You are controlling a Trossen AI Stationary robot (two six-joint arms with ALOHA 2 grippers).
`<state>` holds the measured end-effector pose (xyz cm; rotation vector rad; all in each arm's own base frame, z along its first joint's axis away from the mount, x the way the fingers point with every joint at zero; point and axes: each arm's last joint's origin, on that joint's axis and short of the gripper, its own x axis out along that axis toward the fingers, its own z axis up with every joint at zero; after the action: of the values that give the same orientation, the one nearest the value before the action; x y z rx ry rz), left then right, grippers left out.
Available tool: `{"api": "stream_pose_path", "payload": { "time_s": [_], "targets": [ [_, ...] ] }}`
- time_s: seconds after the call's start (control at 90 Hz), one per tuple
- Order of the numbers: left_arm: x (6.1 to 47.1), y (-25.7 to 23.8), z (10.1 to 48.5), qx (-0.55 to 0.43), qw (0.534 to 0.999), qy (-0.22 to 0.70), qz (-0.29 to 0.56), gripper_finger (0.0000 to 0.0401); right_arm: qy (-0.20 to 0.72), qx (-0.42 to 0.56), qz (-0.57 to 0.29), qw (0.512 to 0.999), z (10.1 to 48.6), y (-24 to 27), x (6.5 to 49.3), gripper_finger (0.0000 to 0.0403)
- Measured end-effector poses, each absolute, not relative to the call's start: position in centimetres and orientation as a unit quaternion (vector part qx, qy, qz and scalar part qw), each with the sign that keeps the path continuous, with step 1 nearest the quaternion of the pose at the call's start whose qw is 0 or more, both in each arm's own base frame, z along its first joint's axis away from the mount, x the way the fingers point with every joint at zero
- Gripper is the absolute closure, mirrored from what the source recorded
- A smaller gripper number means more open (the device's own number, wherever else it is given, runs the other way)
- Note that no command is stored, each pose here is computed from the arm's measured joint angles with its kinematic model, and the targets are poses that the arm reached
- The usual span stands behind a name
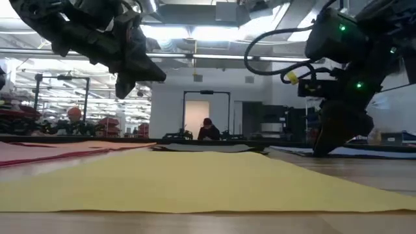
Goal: Organize paper
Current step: Move the blue color paper to the bottom right of the table
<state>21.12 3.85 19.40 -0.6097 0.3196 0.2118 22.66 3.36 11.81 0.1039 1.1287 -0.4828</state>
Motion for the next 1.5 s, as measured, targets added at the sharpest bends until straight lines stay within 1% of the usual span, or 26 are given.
{"api": "stream_pose_path", "payload": {
  "time_s": [0.111, 0.389, 0.467, 0.644, 0.733, 0.911, 1.1, 1.222, 1.322, 1.5],
  "targets": [
    [21.1, 3.9, 19.4, -0.298, 0.936, 0.156, 0.104, 0.0401, 0.531, 0.052, -0.221, 0.816, 11.9, 3.4, 22.8, 0.0259],
    [21.1, 3.9, 19.4, -0.301, 0.935, 0.156, 0.104, 0.0401, 0.538, 0.065, -0.203, 0.815, 12.0, 3.6, 23.0, 0.0375],
    [21.1, 3.9, 19.4, -0.301, 0.935, 0.156, 0.104, 0.0401, 0.54, 0.069, -0.198, 0.815, 12.0, 3.6, 23.0, 0.0396],
    [21.1, 3.9, 19.4, -0.302, 0.935, 0.156, 0.104, 0.0401, 0.552, 0.072, -0.181, 0.81, 12.7, 3.8, 23.5, 0.0394],
    [21.1, 3.9, 19.4, -0.302, 0.935, 0.156, 0.104, 0.0401, 0.561, 0.074, -0.171, 0.806, 13.6, 4.0, 24.0, 0.04],
    [21.1, 3.9, 19.4, -0.302, 0.935, 0.156, 0.104, 0.0401, 0.587, 0.111, -0.124, 0.792, 15.1, 4.6, 24.8, 0.0401],
    [21.1, 3.9, 19.4, -0.309, 0.933, 0.155, 0.106, 0.0401, 0.598, 0.205, -0.076, 0.771, 16.9, 5.4, 25.8, 0.0402],
    [21.1, 3.9, 19.4, -0.312, 0.931, 0.155, 0.106, 0.0401, 0.602, 0.288, -0.038, 0.744, 18.2, 6.2, 26.5, 0.0402],
    [21.1, 3.9, 19.4, -0.313, 0.931, 0.154, 0.106, 0.0401, 0.605, 0.332, -0.009, 0.724, 19.2, 7.6, 26.8, 0.0402],
    [21.1, 3.8, 19.4, -0.316, 0.931, 0.156, 0.096, 0.0401, 0.612, 0.414, 0.013, 0.673, 19.8, 10.6, 26.6, 0.0402]
  ]
}}
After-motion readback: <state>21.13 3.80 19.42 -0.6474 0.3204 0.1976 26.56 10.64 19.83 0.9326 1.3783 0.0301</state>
